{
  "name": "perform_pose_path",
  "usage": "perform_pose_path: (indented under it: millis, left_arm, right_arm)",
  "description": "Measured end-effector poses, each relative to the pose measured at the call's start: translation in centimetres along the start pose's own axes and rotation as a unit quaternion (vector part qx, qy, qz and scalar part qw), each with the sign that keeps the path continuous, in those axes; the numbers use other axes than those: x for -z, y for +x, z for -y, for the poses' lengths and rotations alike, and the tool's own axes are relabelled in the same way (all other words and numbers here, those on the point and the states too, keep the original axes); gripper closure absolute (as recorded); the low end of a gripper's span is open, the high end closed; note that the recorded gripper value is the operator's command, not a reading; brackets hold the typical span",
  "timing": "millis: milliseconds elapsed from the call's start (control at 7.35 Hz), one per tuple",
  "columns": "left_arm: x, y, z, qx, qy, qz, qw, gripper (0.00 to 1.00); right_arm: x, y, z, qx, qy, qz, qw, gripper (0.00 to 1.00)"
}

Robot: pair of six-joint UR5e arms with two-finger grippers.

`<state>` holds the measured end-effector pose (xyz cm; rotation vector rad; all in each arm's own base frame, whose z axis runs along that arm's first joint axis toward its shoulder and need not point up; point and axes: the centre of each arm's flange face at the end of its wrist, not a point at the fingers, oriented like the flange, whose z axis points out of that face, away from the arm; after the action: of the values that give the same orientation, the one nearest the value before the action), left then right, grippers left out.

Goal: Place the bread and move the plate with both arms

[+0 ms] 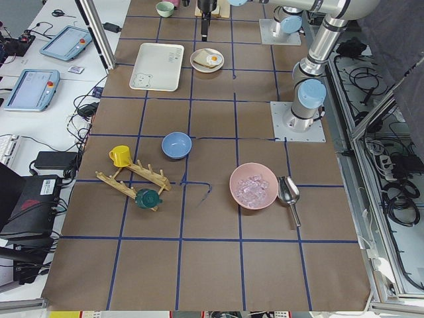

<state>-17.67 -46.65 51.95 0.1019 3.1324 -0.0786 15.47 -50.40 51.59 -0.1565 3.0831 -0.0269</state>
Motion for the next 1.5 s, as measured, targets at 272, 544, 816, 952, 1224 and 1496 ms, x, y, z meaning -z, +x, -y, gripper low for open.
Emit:
perform_pose_path:
  millis: [272,544,816,952,1224,1496]
  left_arm:
    - [0.0,0.0,0.0,0.000,0.000,0.000,1.0000,0.00]
    - [0.0,0.0,0.0,0.000,0.000,0.000,1.0000,0.00]
    - [0.1,0.0,0.0,0.000,0.001,0.000,1.0000,0.00]
    - [0.1,0.0,0.0,0.000,0.001,0.000,1.0000,0.00]
    - [0.1,0.0,0.0,0.000,0.001,0.000,1.0000,0.00]
    - [0.1,0.0,0.0,0.000,0.001,0.000,1.0000,0.00]
  right_arm:
    - [-0.3,0.1,0.1,-0.001,-0.001,0.000,1.0000,0.00]
    - [-0.7,0.4,0.2,-0.004,-0.007,-0.011,0.9999,0.00]
    - [-1.7,1.3,-0.2,-0.009,-0.021,-0.039,0.9990,0.00]
    - [-1.8,1.3,-0.3,-0.010,-0.022,-0.041,0.9989,0.00]
    - [-1.9,1.3,-0.3,-0.008,-0.020,-0.039,0.9990,0.00]
    - [-1.8,1.3,-0.2,-0.011,-0.017,-0.038,0.9991,0.00]
